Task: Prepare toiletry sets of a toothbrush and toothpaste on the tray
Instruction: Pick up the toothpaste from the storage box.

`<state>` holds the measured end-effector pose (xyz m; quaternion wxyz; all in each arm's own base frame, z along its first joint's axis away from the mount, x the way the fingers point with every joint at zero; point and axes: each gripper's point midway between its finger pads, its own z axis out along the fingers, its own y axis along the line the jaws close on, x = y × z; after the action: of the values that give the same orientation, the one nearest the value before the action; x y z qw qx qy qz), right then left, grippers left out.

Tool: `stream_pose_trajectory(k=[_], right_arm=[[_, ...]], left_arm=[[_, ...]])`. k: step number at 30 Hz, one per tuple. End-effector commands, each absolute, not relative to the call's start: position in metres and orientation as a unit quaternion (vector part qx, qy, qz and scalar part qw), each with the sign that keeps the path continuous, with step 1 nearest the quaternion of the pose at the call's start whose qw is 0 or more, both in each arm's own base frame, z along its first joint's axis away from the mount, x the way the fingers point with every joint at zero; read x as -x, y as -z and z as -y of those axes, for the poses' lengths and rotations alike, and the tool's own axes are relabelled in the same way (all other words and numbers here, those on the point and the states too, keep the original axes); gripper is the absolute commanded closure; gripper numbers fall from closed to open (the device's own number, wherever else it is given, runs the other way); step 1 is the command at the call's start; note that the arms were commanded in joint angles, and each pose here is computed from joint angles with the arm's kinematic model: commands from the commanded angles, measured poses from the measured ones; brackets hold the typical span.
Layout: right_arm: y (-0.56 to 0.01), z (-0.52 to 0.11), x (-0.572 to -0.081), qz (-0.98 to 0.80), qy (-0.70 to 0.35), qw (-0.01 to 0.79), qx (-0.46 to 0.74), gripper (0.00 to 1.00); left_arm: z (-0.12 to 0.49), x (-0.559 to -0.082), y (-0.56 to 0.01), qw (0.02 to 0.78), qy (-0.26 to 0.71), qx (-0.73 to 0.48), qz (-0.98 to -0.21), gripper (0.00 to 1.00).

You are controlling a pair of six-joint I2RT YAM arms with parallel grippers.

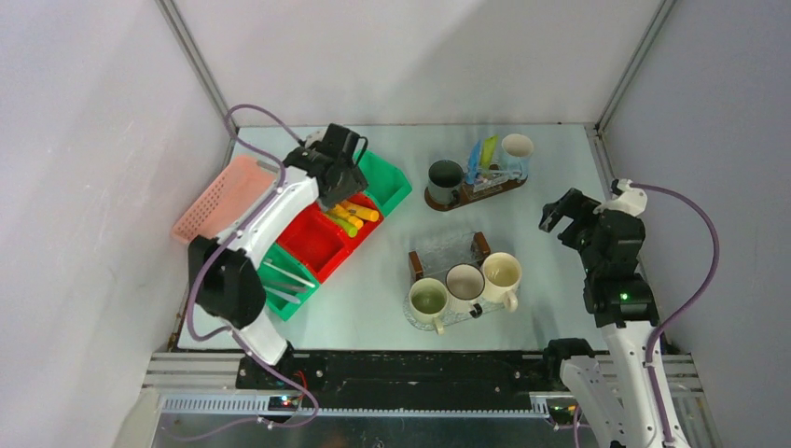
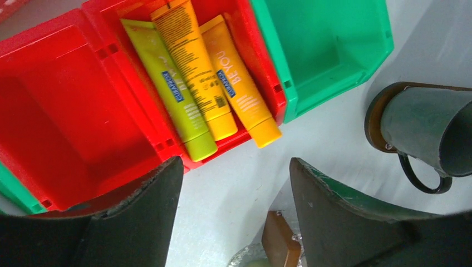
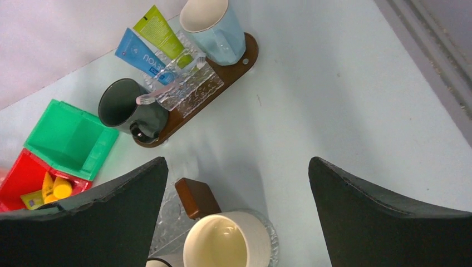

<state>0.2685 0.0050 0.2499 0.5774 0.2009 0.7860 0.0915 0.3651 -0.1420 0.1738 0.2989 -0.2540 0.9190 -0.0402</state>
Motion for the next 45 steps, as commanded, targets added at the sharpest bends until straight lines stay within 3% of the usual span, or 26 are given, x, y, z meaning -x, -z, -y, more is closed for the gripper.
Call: stream_pose_trajectory(k=[1, 10, 22, 40, 45], right_arm=[[-0.274, 0.010, -0.264, -0.762, -0.051, 0.609, -0.215, 0.01], [-0.278, 0.013, -0.260, -0.756, -0.034, 0.619, -0.212, 0.01], [-0.280, 0.012, -0.260, -0.755, -0.031, 0.621, -0.207, 0.01], [-0.274, 0.008, -0.260, -0.759, -0.036, 0.617, -0.203, 0.01], [-0.274, 0.008, -0.258, -0.759, -0.034, 0.618, -0.202, 0.01]], left_arm=[[0.154, -0.381, -0.184, 0.308, 0.032, 0.275, -0.910, 0.28], [0.178, -0.396, -0.144, 0.267, 0.018, 0.277, -0.923, 0.42], [0.196, -0.388, -0.095, 0.212, 0.006, 0.279, -0.937, 0.41], [0.189, -0.385, -0.053, 0.191, -0.022, 0.293, -0.936, 0.41], [0.188, -0.387, -0.063, 0.201, -0.011, 0.298, -0.933, 0.58]])
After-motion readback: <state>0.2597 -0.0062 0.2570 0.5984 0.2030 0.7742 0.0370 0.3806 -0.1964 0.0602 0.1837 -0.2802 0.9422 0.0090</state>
